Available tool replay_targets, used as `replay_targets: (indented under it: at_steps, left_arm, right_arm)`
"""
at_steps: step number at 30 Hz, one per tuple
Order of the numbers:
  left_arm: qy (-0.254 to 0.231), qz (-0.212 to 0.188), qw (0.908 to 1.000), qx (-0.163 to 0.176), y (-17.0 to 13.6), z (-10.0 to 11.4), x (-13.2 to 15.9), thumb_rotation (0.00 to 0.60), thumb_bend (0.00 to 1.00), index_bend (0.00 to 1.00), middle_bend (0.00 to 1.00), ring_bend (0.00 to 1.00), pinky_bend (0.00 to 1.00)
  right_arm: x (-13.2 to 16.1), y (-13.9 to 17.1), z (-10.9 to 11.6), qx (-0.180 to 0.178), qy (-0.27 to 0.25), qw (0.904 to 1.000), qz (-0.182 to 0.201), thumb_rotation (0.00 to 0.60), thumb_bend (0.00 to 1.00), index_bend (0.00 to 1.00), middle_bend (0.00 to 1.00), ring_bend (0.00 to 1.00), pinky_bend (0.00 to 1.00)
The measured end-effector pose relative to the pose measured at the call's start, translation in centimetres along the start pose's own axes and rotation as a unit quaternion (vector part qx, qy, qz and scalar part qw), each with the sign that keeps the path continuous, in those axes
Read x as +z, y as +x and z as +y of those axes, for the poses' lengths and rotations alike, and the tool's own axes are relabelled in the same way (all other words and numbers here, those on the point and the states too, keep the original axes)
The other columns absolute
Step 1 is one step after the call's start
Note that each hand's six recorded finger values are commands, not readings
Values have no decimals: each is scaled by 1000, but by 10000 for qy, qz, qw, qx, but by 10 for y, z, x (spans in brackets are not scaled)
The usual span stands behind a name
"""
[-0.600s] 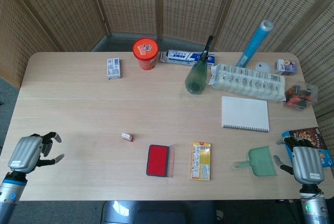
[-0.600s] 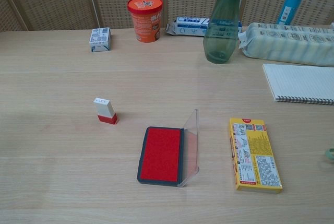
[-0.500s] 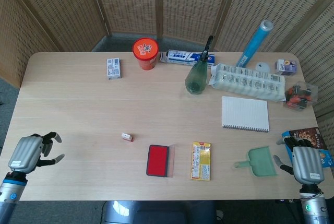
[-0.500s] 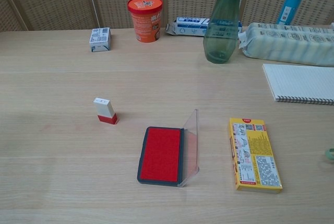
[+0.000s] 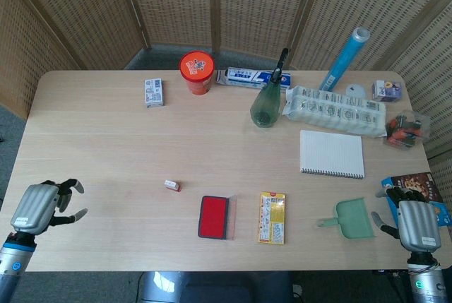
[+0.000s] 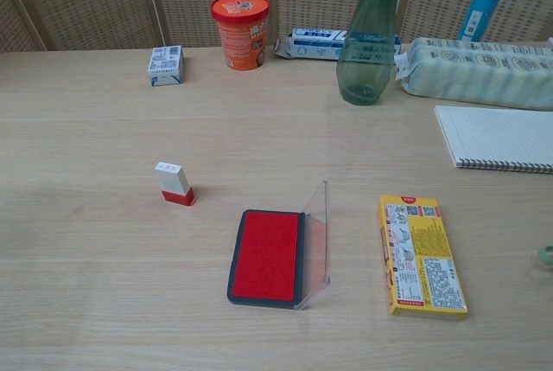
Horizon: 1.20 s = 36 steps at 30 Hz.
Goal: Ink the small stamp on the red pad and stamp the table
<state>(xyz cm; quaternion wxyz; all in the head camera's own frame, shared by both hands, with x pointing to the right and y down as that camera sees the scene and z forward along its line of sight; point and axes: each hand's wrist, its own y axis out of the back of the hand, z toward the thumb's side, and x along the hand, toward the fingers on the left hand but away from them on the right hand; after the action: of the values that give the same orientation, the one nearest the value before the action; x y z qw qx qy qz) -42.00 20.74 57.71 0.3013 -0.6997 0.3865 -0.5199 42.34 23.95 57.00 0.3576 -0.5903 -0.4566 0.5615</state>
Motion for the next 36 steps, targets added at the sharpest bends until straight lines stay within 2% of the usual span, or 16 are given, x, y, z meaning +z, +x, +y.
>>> replay_targets:
  at_steps: [4,10,12,15,20,25,28,31,36]
  left_arm:
    - [115,-128,9998,-33,8,3,3,600,152,469,823,702,494]
    - [492,-509,9972,-254,30,3,14,600,152,469,991,891,503]
    - [623,-652,9954,-325,39,4,20,600,152,469,1000,953,580]
    - [851,-898,9912,-461,54,4,30,600,155,469,1000,1000,770]
    - [1239,-1415,9790,-785,80,-4,55,600,213,469,1000,1000,886]
    - [1607,-1984,9610,-1061,106,-17,86,598,231,467,1000,1000,892]
    - [1759,-2226,9517,-1178,117,-26,101,559,231,398,1000,1000,892]
    - [1880,-2367,9441,-1317,124,-34,110,541,234,352,1000,1000,894]
    - [1984,-2550,9344,-1499,134,-48,126,542,322,352,1000,1000,910]
  right_arm:
    - [1,0,-1,32,5,10000,9,591,263,435,439,411,332]
    - [4,-1,-2,46,-26,10000,65,589,263,436,438,412,331]
    - [4,0,-2,43,-27,10000,47,589,263,436,438,413,331]
    - [2,1,-1,37,-14,10000,4,589,263,436,438,426,332]
    - [-1,2,0,19,9,10000,-61,591,263,436,438,441,336]
    - [-4,4,1,2,29,9999,-143,592,263,436,439,445,338]
    - [-6,5,1,-6,45,9998,-171,593,262,436,438,451,340]
    - [-7,5,2,-14,61,9998,-199,590,263,436,438,454,342]
    - [-8,6,2,-21,69,9997,-240,592,262,436,438,456,344]
